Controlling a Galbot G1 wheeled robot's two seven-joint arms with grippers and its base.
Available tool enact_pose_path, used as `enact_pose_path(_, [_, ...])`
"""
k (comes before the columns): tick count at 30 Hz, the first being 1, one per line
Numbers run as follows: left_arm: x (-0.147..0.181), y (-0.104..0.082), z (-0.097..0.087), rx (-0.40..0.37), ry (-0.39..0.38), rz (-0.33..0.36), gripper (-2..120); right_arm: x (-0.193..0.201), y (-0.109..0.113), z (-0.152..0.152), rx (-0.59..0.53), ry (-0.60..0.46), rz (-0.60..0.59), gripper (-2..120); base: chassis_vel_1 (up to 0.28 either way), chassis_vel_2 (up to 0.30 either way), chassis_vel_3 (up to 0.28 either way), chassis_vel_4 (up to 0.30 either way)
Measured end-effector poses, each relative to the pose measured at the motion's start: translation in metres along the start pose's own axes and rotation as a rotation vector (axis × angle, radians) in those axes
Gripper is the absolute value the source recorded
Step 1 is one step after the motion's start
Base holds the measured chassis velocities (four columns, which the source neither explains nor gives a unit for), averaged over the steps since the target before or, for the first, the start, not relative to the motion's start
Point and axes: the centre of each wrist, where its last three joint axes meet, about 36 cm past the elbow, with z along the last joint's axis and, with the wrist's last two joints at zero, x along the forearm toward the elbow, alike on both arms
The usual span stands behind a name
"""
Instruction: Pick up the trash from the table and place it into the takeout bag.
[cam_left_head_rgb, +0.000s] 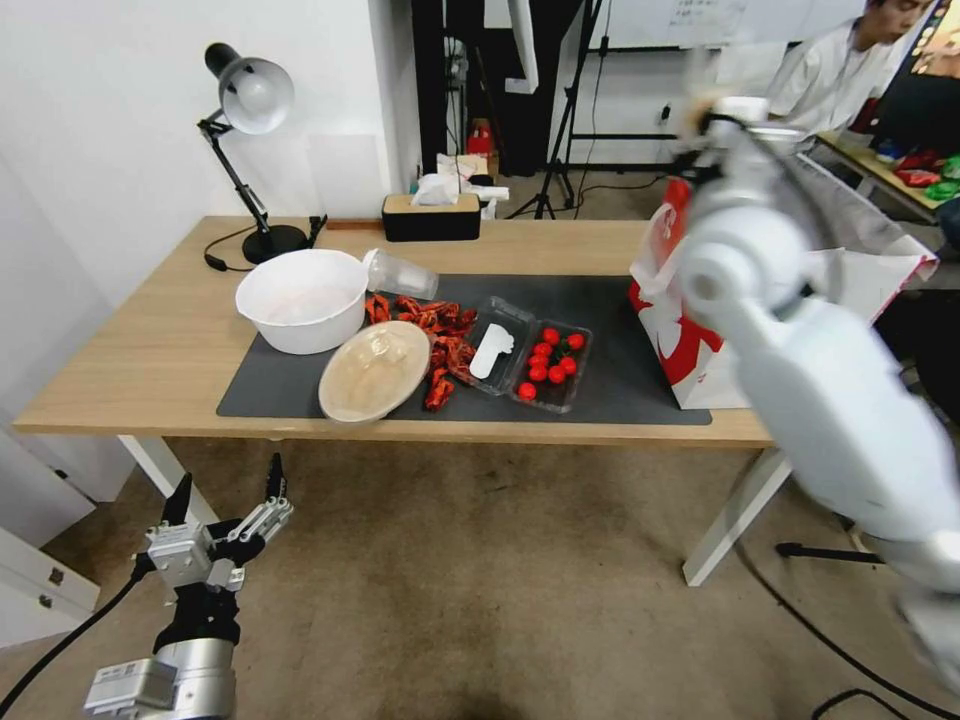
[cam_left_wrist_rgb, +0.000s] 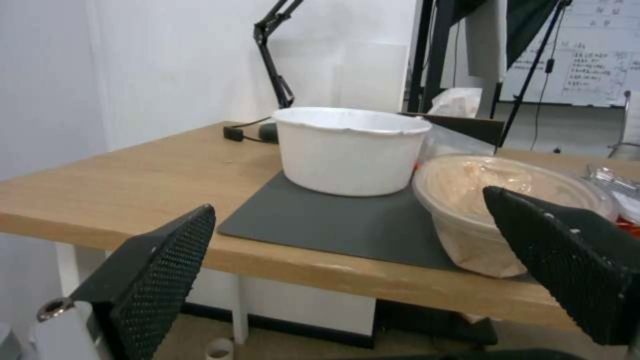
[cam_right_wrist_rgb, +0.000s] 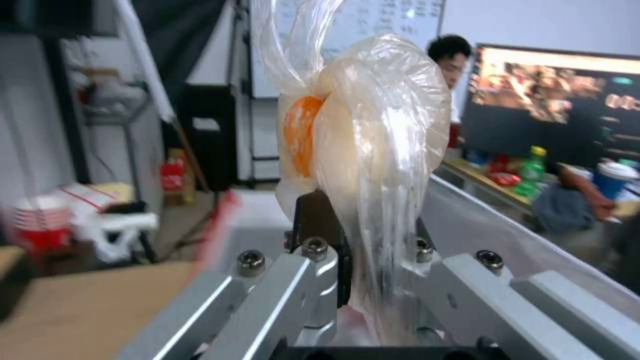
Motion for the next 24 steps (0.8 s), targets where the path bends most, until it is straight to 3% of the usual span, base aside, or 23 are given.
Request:
enact_pose_path(5, [0.000,-0.002,0.002,-0.004,0.008,0.008,100,-0.003,-0.016,0.011,0.011,0.026,0.019,3,0.000,0.000,0.000,0.000])
enact_pose_path(18, [0.002,-0.003,-0.001,-0.006,0.006,0.014,100,-0.006,-0.022,0.013,0.022,0.030,0.017,54,0.000,0.000,0.000,0.000])
enact_pose_path(22, [0.002,-0.004,-0.002,-0.006,0.006,0.014,100,-0.006,-0.021,0.014,0.024,0.033,0.016,65,0.000,0.000,0.000,0.000])
enact_pose_path(24, [0.003,-0.004,-0.003,-0.006,0.004,0.013,100,-0.006,-0.021,0.014,0.025,0.033,0.016,76,0.000,0.000,0.000,0.000])
